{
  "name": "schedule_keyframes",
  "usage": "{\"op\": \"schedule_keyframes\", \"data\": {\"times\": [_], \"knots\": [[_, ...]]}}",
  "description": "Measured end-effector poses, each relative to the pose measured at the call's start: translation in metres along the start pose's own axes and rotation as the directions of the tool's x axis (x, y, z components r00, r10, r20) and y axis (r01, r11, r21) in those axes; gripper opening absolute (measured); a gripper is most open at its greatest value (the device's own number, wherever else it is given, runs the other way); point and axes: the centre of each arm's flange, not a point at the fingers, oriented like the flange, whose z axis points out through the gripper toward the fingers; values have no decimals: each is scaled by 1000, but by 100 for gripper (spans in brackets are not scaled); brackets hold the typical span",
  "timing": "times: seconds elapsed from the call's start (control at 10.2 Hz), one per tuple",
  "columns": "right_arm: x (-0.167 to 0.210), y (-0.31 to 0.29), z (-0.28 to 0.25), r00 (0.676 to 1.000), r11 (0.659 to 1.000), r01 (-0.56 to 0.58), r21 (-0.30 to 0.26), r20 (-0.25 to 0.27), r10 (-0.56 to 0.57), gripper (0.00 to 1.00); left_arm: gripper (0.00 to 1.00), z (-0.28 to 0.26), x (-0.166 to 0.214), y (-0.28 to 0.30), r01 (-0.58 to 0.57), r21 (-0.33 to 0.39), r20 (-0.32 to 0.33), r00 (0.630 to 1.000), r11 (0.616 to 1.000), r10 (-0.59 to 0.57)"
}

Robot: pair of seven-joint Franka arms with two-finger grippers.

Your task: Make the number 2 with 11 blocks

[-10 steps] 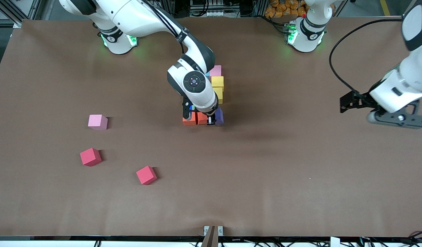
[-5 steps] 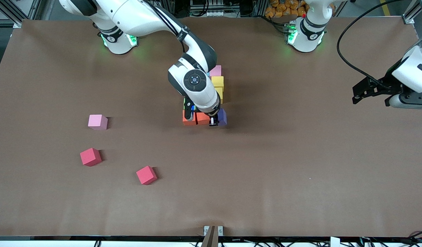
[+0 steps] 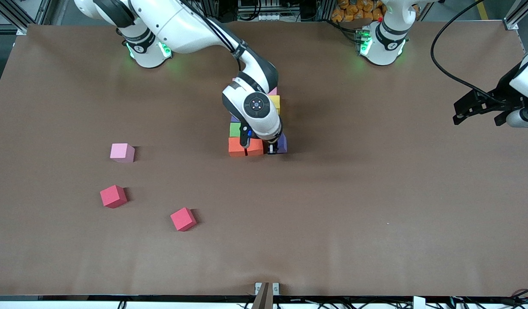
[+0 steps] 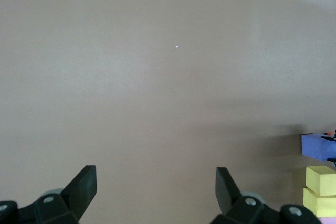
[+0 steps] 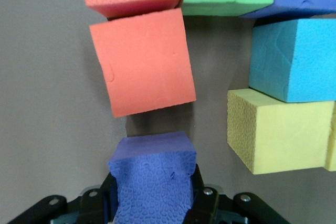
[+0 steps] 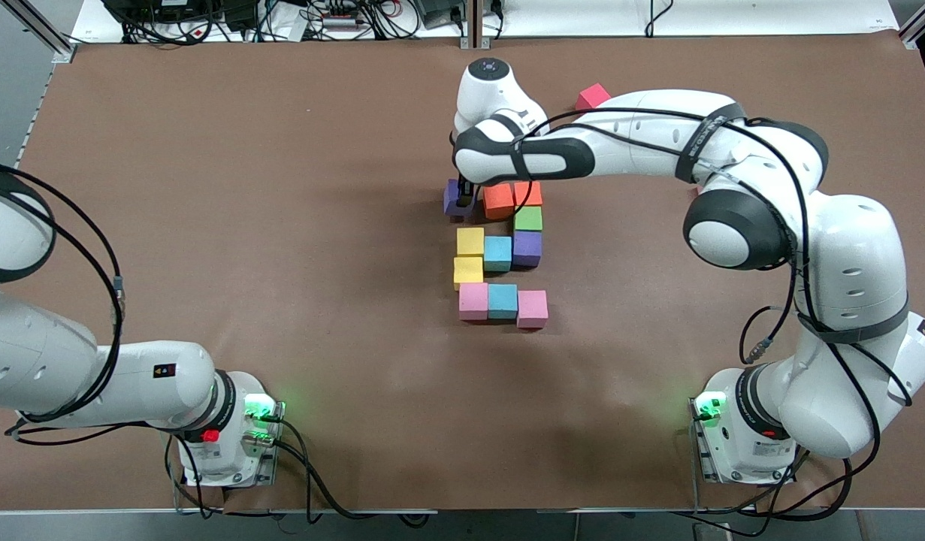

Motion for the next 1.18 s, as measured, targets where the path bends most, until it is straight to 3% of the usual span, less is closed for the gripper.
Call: {"op": "schedule_keyframes", "data": {"times": [0.3,1.18], "knots": [[4,-3,6,1000,1000,-5,-1,-10,5,55,100,-3,-10,2,-3,5,45,999,1000,3],[13,-3,10,996,1000,17,-15,-82,-18,55,100,-2,-13,2,-4,6,59,998,1000,4]]}}
